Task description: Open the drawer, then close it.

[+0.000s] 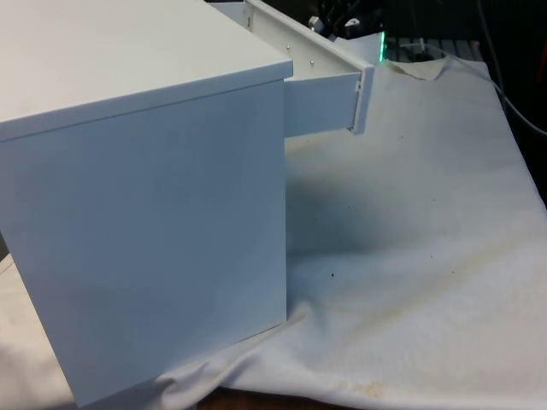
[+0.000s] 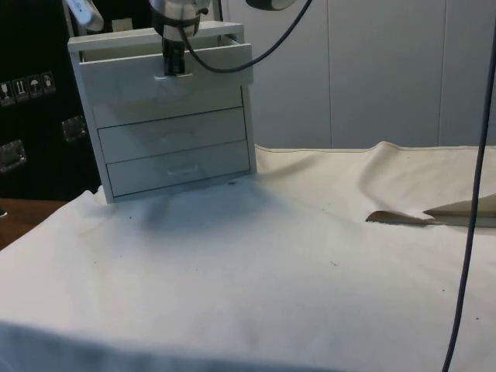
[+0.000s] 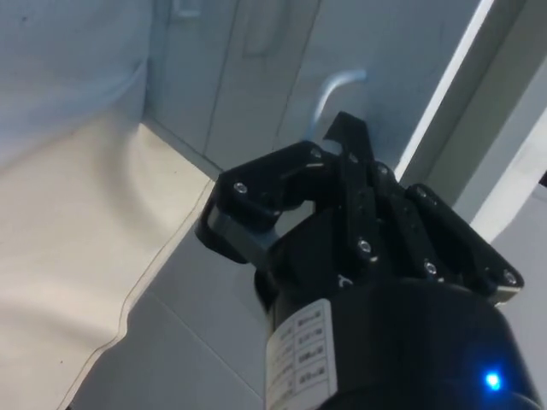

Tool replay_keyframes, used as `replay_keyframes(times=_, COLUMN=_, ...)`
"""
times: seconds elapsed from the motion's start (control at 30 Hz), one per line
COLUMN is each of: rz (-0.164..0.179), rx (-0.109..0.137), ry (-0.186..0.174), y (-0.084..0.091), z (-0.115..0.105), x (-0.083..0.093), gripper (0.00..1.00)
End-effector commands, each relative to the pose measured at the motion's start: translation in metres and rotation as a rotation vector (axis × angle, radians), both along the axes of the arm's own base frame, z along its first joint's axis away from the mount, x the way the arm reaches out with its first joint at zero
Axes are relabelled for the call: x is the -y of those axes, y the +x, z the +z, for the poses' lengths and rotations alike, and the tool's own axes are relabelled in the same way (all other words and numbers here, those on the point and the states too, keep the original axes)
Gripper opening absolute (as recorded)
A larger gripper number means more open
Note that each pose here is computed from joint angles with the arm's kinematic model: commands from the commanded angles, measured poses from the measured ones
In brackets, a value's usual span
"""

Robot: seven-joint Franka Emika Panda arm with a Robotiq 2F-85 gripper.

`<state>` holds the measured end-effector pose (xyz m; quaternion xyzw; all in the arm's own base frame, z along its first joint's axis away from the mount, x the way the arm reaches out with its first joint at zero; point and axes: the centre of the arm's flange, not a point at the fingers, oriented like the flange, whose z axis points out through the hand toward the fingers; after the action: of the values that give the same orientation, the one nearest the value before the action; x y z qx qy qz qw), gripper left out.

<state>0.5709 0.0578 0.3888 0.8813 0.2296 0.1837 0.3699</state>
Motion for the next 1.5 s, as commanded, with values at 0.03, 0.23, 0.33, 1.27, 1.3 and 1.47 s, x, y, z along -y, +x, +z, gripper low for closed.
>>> replay_keyframes(times=0.03, rz=0.001, rx=-0.001, ry=-0.005, y=0.006, z=0.003, x=0.007, gripper=0.0)
replay_keyframes(times=0.23, rz=-0.006, rx=0.007, ry=-0.014, y=0.013, z=0.006, x=0.014, gripper=0.0)
replay_keyframes(times=0.33, rz=-0.011, rx=0.009, ry=-0.023, y=0.018, z=0.005, x=0.019, gripper=0.0)
replay_keyframes(times=1.27, rz=-0.068, rx=0.055, ry=-0.096, y=0.061, z=0.005, x=0.067, gripper=0.0)
replay_keyframes(times=1.3, rz=-0.072, rx=0.057, ry=-0.1, y=0.062, z=0.005, x=0.068, gripper=0.0)
replay_keyframes(times=1.47, rz=-0.074, rx=0.06, ry=-0.099, y=0.06, z=0.007, x=0.064, gripper=0.0)
